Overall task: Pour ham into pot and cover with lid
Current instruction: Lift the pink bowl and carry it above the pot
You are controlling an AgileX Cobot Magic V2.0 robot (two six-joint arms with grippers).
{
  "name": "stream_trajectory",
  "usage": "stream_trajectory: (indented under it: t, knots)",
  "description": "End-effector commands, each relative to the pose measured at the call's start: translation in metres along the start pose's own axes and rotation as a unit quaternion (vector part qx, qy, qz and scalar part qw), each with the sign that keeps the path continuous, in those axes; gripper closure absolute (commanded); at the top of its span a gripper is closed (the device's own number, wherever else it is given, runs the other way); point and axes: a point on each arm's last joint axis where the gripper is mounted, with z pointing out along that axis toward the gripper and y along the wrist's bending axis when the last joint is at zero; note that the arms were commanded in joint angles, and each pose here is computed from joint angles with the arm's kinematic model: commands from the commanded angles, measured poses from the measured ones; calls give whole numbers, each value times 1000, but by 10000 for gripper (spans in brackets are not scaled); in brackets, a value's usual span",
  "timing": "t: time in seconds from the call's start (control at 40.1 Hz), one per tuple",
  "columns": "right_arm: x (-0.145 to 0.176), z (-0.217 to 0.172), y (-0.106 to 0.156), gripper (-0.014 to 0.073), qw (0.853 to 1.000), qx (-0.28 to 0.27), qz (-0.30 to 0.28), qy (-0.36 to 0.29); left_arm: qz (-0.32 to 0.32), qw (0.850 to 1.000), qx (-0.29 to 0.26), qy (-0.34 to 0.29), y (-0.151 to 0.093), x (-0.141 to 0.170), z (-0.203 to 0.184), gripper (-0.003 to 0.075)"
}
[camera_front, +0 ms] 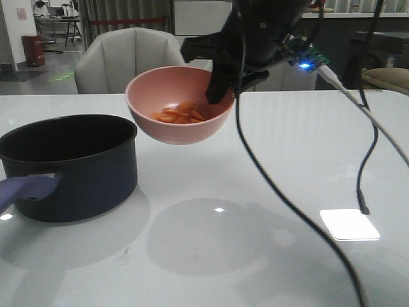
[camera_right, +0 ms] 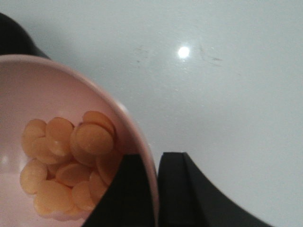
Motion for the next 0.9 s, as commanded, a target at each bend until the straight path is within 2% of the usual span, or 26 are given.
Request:
stream_trajectory:
  t: [0.0,0.2,0.35,0.624,0.874]
  knots:
    - [-29,-32,22,452,995,-11,-32,-98,-4,999,5,-54,-2,-17,-2,158]
    - [-24,-31,62,452,991,-45,-65,-109,-4,999,5,-54,-2,-17,-2,158]
    - [-31,-34,80,452,981,-55,-84,-166,-4,999,5,-54,-2,-17,-2,158]
    - [-48,-43,89,452,954,-57,-91,-280,-4,999,5,-54,-2,-17,-2,158]
    - [-56,-43,90,456,922,-33,-163,-350,-4,999,5,-54,-2,-17,-2,158]
